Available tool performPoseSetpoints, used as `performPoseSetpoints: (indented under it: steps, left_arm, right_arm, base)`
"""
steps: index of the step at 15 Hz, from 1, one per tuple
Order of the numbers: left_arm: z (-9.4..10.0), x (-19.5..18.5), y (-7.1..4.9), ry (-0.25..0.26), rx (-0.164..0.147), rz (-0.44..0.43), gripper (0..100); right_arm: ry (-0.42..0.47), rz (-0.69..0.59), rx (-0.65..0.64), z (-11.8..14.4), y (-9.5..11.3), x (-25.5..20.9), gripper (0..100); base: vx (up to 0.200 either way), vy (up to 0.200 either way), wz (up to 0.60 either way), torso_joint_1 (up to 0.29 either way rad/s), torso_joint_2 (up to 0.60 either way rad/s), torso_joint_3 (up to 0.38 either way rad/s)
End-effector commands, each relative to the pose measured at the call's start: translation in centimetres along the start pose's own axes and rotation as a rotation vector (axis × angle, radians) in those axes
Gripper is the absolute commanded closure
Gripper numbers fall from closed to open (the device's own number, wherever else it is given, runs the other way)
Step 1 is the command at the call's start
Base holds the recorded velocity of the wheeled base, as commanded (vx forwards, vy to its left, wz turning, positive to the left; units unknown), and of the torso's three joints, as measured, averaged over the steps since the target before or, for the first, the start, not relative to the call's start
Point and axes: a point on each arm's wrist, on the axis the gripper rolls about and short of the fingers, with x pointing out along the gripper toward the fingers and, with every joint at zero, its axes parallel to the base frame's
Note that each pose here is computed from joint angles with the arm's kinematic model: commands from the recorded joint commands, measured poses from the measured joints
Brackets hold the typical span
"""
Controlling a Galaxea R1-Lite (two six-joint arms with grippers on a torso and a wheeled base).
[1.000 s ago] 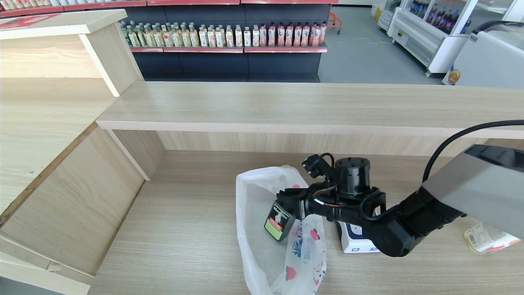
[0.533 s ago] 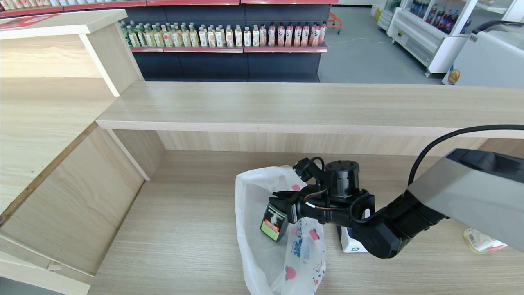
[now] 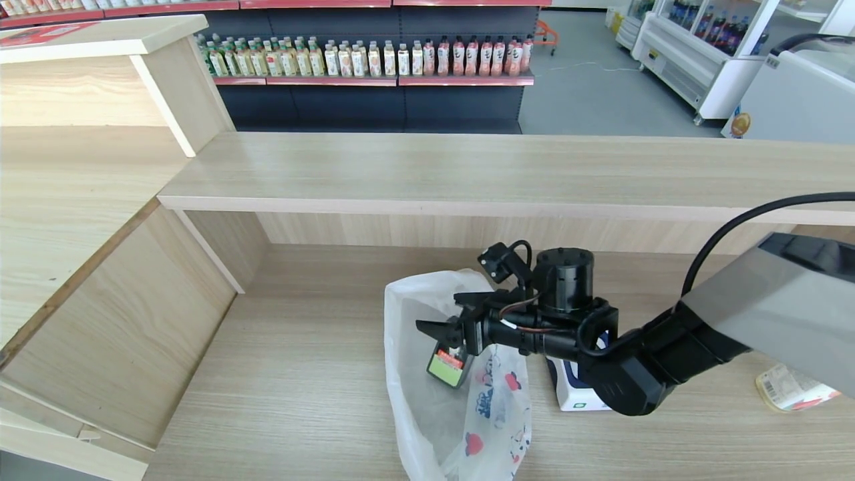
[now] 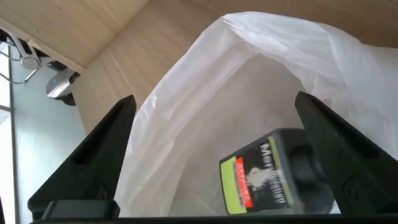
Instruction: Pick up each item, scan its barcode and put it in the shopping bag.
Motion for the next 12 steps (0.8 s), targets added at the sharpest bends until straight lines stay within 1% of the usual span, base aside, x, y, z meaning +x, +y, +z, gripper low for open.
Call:
performPoseSetpoints:
  steps: [1,3,5,6,7,9,10,12]
  left_arm:
    - [0.0,0.0,0.0,0.000,-0.001,0.000,0]
    - [0.0,0.0,0.0,0.000,-0.001,0.000,0]
    - [0.0,0.0,0.0,0.000,-0.001,0.000,0]
    - [0.0,0.0,0.0,0.000,-0.001,0.000,0]
    - [0.0,0.0,0.0,0.000,0.001,0.000,0]
    - [0.0,0.0,0.0,0.000,-0.001,0.000,0]
    - [0.0,0.0,0.0,0.000,-0.001,0.000,0]
    - [0.0,0.0,0.0,0.000,-0.001,0.000,0]
  right_arm:
    - [-0.024,0.001,-0.009,0.9,0.2,-0.5,0]
    - [-0.032,0.006,-0.003,1.2,0.4,-0.4,0]
    - [-0.044,0.019,0.000,1.7,0.9,-0.3,0]
    - [-0.053,0.012,-0.003,2.2,0.9,-0.8,0]
    - [-0.075,-0.011,-0.008,3.0,0.5,-1.7,0]
    - [-0.100,-0.094,-0.001,4.7,-1.3,-5.4,0]
    - [-0.107,-0.151,0.012,5.6,-2.1,-8.2,0]
    - [-0.111,-0.261,0.033,7.1,-2.4,-13.7,0]
  base:
    - [0.000,0.000,0.00,0.000,0.00,0.000]
    - [0.000,0.000,0.00,0.000,0.00,0.000]
    - [0.000,0.000,0.00,0.000,0.00,0.000]
    - [0.000,0.000,0.00,0.000,0.00,0.000]
    - [0.000,0.000,0.00,0.000,0.00,0.000]
    - [0.000,0.000,0.00,0.000,0.00,0.000]
    - [0.000,0.000,0.00,0.000,0.00,0.000]
    - [0.000,0.000,0.00,0.000,0.00,0.000]
